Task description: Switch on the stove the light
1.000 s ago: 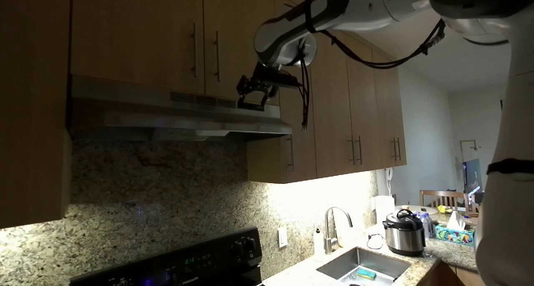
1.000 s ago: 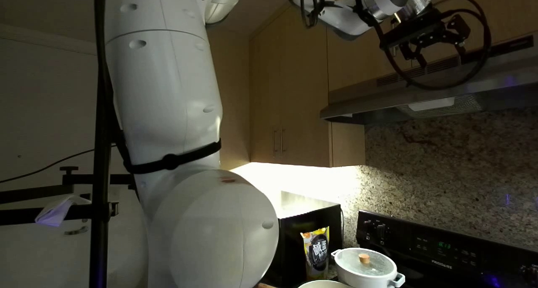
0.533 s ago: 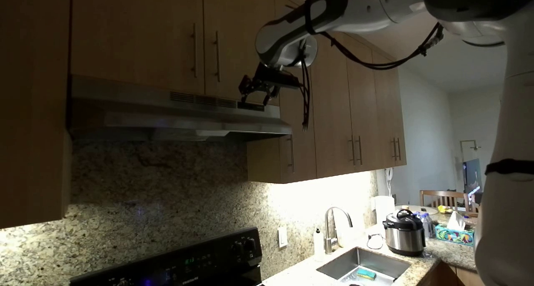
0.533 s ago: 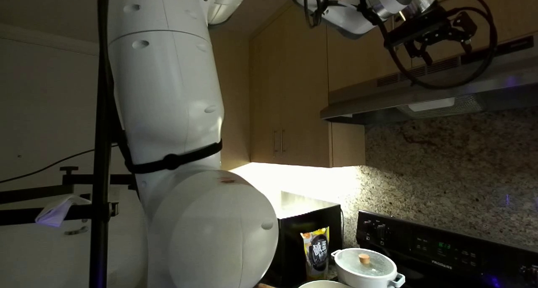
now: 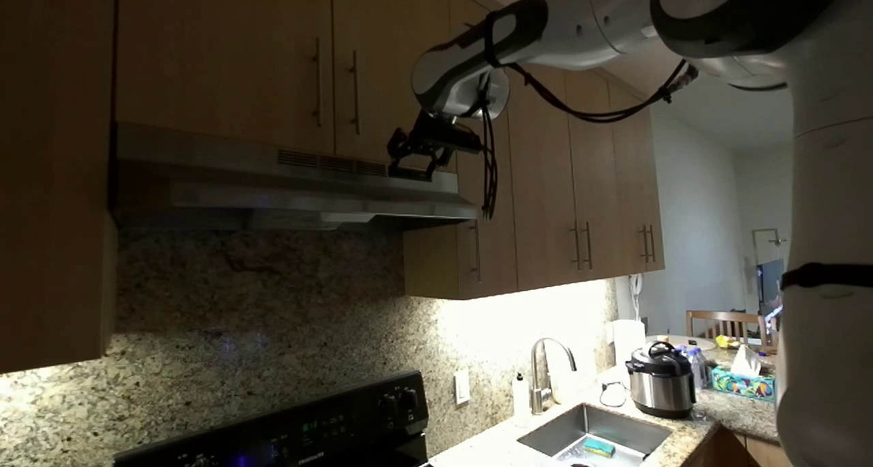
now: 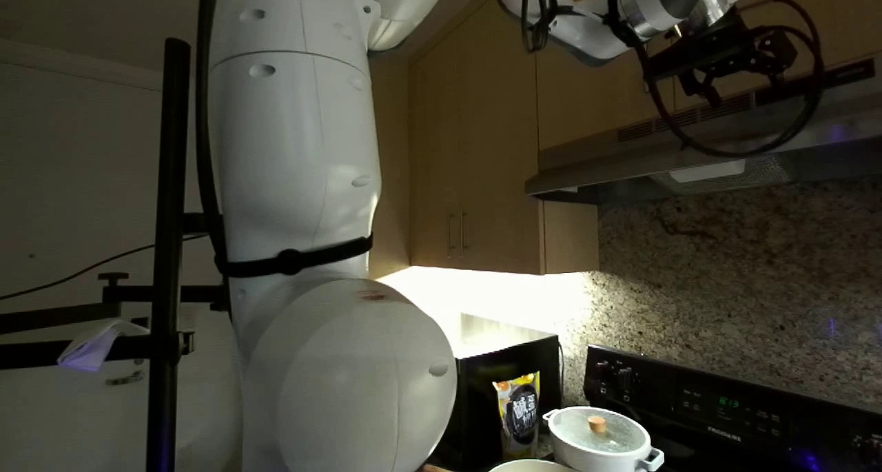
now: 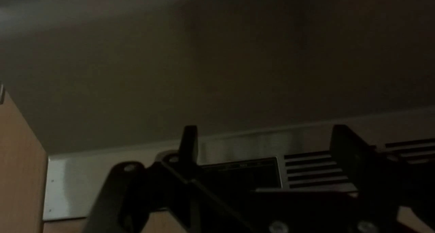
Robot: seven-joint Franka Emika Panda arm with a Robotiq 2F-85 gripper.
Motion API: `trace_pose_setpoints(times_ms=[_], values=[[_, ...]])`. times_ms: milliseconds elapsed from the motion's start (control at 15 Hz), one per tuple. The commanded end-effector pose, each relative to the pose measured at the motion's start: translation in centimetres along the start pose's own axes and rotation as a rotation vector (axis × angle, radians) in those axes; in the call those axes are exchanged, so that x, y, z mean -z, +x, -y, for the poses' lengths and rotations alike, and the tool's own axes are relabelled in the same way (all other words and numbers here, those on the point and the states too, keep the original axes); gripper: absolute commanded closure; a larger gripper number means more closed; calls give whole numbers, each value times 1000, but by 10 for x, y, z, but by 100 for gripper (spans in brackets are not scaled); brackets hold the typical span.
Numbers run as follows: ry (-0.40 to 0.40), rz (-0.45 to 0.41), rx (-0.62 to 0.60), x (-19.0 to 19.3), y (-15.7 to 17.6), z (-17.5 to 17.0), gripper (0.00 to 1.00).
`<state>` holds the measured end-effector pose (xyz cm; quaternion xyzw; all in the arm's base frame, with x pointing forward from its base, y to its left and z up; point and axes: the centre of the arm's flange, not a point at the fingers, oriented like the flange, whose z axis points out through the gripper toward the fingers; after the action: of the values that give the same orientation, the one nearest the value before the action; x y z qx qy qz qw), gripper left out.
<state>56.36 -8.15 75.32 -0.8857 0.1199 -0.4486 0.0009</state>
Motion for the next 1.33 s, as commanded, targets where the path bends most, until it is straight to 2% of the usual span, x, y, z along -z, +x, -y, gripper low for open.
trace_pose_setpoints(times_ms=[0, 400, 1267], values=[[58, -40, -12, -16, 16, -3, 0], [105, -78, -1, -28, 35, -9, 0], [98, -100, 51, -55, 59, -27, 0]])
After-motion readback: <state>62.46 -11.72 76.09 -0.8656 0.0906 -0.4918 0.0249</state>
